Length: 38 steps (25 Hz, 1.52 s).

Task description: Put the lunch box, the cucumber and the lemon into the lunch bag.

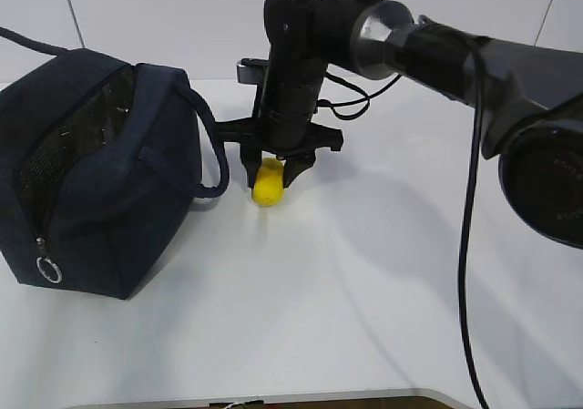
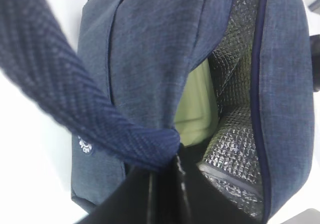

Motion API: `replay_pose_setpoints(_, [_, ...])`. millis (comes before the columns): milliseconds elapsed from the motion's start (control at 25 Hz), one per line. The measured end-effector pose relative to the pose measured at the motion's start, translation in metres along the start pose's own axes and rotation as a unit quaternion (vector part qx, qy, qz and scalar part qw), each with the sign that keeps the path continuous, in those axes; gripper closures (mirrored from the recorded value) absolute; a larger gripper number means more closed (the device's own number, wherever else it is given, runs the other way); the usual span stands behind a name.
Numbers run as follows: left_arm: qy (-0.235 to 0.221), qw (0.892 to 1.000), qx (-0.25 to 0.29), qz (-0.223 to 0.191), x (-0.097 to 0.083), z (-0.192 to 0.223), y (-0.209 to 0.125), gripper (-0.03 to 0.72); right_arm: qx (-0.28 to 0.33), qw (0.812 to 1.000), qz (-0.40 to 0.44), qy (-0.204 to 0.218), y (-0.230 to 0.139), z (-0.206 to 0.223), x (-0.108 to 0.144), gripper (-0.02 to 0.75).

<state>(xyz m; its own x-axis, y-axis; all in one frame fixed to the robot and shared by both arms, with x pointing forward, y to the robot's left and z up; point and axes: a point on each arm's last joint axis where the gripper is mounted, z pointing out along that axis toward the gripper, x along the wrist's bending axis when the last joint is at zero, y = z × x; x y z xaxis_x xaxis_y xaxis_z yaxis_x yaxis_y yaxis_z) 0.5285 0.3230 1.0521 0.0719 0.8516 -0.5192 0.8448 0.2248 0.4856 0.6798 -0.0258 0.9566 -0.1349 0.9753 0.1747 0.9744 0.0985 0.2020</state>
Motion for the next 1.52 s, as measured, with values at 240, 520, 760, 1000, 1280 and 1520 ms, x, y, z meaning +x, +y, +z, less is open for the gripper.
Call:
replay_pose_setpoints(240, [-0.002,1.000,0.002,-0.001,0.000,0.000,0.000,0.694,-0.007,1.000,-0.003,0.000,0.002,-0.004,0.001,0.371])
replay_pose_setpoints(520, [-0.004,1.000,0.004,-0.001,-0.001,0.000,-0.001,0.694,-0.040,0.999,-0.022,0.018,0.011,-0.024,0.007,0.372])
replay_pose_setpoints(760, [-0.007,1.000,0.008,-0.001,-0.001,0.000,-0.001,0.694,-0.083,0.994,-0.044,0.055,0.020,-0.057,0.018,0.372])
replay_pose_setpoints(1000, [-0.007,1.000,0.009,-0.001,-0.001,0.000,-0.002,0.694,-0.118,0.988,-0.068,0.068,0.019,-0.095,0.021,0.372])
replay_pose_setpoints(1280, [-0.010,1.000,0.013,-0.001,-0.002,0.000,-0.002,0.694,-0.117,0.982,-0.067,0.132,0.013,-0.121,0.032,0.372])
replay_pose_setpoints(1520, [-0.015,1.000,0.021,-0.001,-0.003,0.000,-0.004,0.694,-0.094,0.974,-0.063,0.197,0.008,-0.124,0.043,0.373])
